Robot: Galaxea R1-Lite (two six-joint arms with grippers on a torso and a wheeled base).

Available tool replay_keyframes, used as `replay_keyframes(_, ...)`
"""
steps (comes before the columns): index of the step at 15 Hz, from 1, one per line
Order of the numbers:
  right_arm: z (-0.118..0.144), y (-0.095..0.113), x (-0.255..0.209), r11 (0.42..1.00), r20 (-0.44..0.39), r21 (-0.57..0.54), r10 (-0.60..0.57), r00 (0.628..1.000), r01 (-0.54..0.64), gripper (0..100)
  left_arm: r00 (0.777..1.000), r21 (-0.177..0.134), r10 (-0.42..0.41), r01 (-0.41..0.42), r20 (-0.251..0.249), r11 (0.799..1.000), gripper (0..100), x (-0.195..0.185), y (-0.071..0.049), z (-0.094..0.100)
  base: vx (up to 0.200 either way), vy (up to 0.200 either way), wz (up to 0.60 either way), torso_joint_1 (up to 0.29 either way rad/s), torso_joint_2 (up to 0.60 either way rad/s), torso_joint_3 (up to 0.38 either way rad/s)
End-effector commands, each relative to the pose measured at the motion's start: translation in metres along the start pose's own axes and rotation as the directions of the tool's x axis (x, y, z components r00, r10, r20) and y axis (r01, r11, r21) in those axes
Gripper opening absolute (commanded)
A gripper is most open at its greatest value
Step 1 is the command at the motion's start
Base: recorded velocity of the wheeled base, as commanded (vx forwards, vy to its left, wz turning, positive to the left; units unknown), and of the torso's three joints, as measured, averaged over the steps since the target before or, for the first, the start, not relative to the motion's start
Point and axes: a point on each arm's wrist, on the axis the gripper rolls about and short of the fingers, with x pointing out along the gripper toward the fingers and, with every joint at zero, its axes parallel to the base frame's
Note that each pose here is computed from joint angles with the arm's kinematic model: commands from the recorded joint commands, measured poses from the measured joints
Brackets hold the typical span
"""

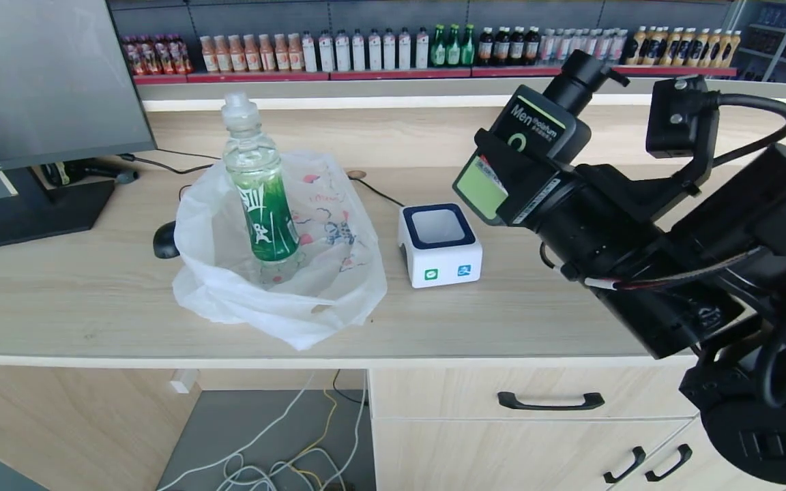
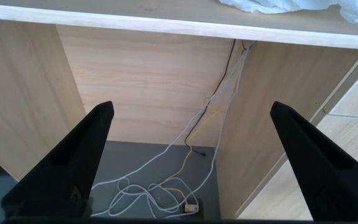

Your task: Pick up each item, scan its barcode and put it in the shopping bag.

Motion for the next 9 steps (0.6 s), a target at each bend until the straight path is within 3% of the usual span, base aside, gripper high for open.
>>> replay_keyframes(1,-0.013,0.003,0.025,0.998,0.002,0.062,0.003,1.000,-0.003,0,1.000,0.000,0.002,-0.002,0.000,1.000,100,0.000,0.000,0.000,0.000,0.000,0.00,0.000,0.00,0.000)
replay_keyframes(4,-0.024,0.009,0.058,0.990,0.026,0.139,-0.029,0.999,0.025,0,1.000,0.000,0.001,-0.001,0.000,1.000,100,0.000,0.000,0.000,0.000,0.000,0.00,0.000,0.00,0.000)
replay_keyframes(9,-0.037,0.030,0.085,0.955,-0.044,0.280,-0.084,0.995,0.093,0,1.000,0.000,0.001,-0.001,0.000,1.000,100,0.000,0.000,0.000,0.000,0.000,0.00,0.000,0.00,0.000)
